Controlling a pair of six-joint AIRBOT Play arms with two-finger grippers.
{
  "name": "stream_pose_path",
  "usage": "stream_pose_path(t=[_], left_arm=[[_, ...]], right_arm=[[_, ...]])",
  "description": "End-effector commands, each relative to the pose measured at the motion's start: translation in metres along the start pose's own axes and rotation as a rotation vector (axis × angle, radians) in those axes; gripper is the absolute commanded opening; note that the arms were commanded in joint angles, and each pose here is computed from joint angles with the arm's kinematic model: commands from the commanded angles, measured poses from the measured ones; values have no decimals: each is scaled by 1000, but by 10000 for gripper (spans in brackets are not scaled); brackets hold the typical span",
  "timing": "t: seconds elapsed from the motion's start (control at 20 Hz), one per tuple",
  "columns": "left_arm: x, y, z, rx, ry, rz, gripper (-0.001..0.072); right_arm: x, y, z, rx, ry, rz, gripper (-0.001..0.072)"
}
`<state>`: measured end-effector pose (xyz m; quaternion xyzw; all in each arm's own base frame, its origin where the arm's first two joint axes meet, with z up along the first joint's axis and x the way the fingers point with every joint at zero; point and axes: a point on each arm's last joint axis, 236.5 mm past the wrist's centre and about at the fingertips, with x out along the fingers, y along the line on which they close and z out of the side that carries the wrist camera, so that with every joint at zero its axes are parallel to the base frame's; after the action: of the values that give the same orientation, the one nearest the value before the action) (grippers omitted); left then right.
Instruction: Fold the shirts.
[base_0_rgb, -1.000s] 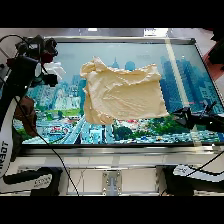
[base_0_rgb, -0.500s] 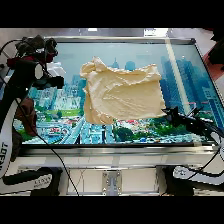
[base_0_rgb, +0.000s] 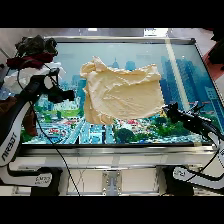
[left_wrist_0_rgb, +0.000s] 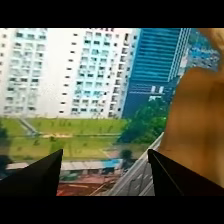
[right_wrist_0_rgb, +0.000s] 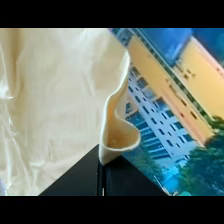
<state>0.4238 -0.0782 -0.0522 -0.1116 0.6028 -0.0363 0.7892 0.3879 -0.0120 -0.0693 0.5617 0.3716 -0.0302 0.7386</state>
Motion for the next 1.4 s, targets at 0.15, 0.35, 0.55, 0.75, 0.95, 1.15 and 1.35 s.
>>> stream_pose_path(t=[0.15,0.35,0.55,0.75,0.95,1.15,1.35], left_arm=[[50,-92,18,-147,-30,-534,615],[56,-74,47,-103,-159,-494,627],[52,-67,54,-84,-179,-491,626],[56,-72,42,-39,-138,-511,605],[62,-72,39,14,-141,-511,510],[68,-75,41,-43,-136,-541,135],[50,-77,70,-74,-216,-586,18]], right_arm=[[-14,40,-2,-15,-4,114,29],[-16,54,-4,4,4,173,29],[-17,56,-2,14,-3,181,29],[-17,57,-1,22,-8,188,29],[-18,60,1,29,-16,199,29],[-19,66,6,48,-35,227,29],[-22,74,13,25,-65,257,28]])
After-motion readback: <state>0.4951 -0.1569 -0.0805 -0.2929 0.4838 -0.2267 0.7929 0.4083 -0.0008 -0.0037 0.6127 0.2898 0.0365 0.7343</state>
